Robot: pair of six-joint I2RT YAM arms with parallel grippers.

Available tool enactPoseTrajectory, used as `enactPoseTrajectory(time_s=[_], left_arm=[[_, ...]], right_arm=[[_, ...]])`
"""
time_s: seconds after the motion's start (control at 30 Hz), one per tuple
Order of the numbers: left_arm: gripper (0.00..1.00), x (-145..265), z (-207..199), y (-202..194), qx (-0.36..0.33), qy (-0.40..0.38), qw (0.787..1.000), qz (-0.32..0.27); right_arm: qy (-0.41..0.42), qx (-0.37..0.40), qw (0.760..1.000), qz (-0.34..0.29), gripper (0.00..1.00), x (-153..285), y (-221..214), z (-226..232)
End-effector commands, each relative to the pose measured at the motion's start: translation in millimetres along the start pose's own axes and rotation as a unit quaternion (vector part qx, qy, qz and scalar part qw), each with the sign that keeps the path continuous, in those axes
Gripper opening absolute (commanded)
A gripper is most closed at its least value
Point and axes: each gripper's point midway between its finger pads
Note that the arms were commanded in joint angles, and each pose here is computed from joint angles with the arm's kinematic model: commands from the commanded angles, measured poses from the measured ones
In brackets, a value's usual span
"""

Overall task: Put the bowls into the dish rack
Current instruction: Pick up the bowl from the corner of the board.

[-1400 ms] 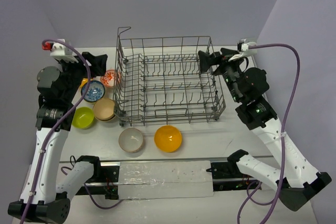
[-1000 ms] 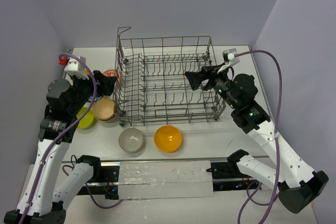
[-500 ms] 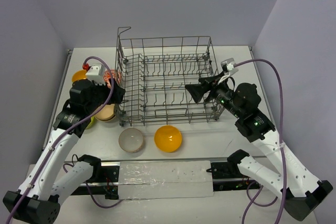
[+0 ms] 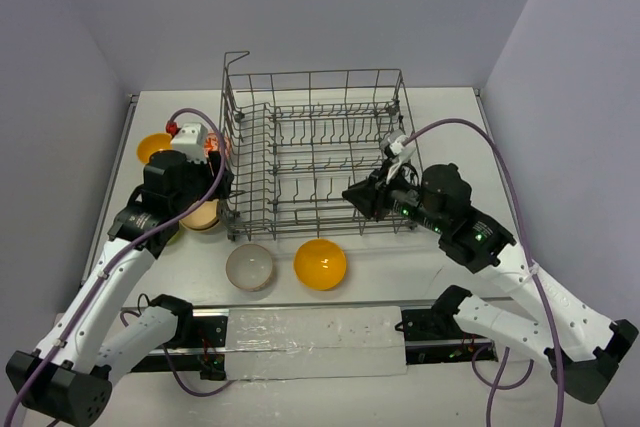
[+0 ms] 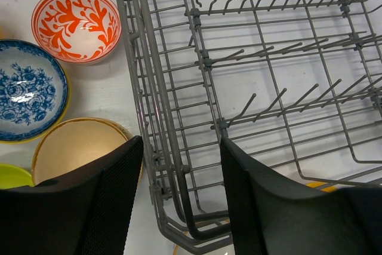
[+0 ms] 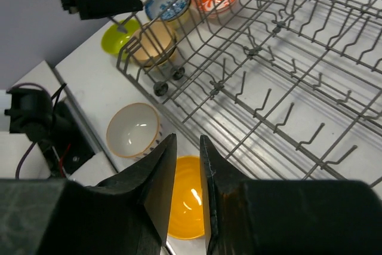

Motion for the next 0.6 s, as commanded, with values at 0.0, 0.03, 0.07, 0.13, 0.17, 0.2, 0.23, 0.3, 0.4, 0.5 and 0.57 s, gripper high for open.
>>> enactPoseTrajectory(time_s=[0.0, 0.03, 0.07, 0.13, 0.17, 0.2, 0.23, 0.3, 0.4, 0.5, 0.57], left_arm=[[0.59, 3.5, 4.7, 12.4, -0.014, 0.016, 1.000, -0.016], [0.56, 4.4, 4.8, 14.4, -0.016, 0.017, 1.000, -0.018], [0.52, 4.6, 4.9, 16.1, -0.017, 0.017, 1.000, -0.019], [0.48, 4.6, 4.3, 18.3, -0.021, 0.017, 0.999, -0.019], [0.48, 4.5, 3.9, 19.3, -0.023, 0.016, 0.999, -0.019], [0.48, 4.5, 1.6, 21.6, -0.025, 0.012, 0.999, -0.020], [0.48, 4.0, 0.4, 21.6, -0.027, 0.010, 0.999, -0.019], [0.46, 3.7, -2.4, 24.1, -0.031, 0.006, 0.999, -0.020], [0.42, 4.6, -6.7, 28.9, -0.035, -0.001, 0.999, -0.024], [0.37, 6.4, -9.6, 33.7, -0.037, -0.005, 0.999, -0.029], [0.33, 7.6, -10.0, 36.3, -0.038, -0.005, 0.999, -0.031]], right_arm=[[0.035, 0.023, 0.999, 0.001, 0.30, 8.4, 9.6, 23.2], [0.042, 0.025, 0.999, 0.013, 0.29, 8.7, 4.0, 27.2], [0.045, 0.028, 0.998, 0.021, 0.29, 7.6, 0.5, 28.6], [0.040, 0.034, 0.998, 0.038, 0.29, 6.1, -8.9, 28.3], [0.044, 0.039, 0.997, 0.052, 0.30, 3.7, -16.4, 31.6], [0.032, 0.043, 0.997, 0.058, 0.30, 2.1, -20.4, 28.9], [0.027, 0.047, 0.996, 0.069, 0.30, -1.4, -26.6, 28.0], [0.028, 0.058, 0.994, 0.090, 0.29, -4.2, -39.8, 32.4], [0.018, 0.071, 0.990, 0.122, 0.23, -10.4, -58.7, 34.0], [0.009, 0.083, 0.985, 0.151, 0.05, -16.7, -77.6, 34.2], [-0.002, 0.089, 0.981, 0.172, 0.02, -20.5, -91.9, 30.7]])
Point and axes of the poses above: each gripper's point midway between its finger pads, its own x axis back along the fingers, its own z axis along the line the jaws close on, y = z × x, and after that the axes turned 12 degrees about -x, right-handed
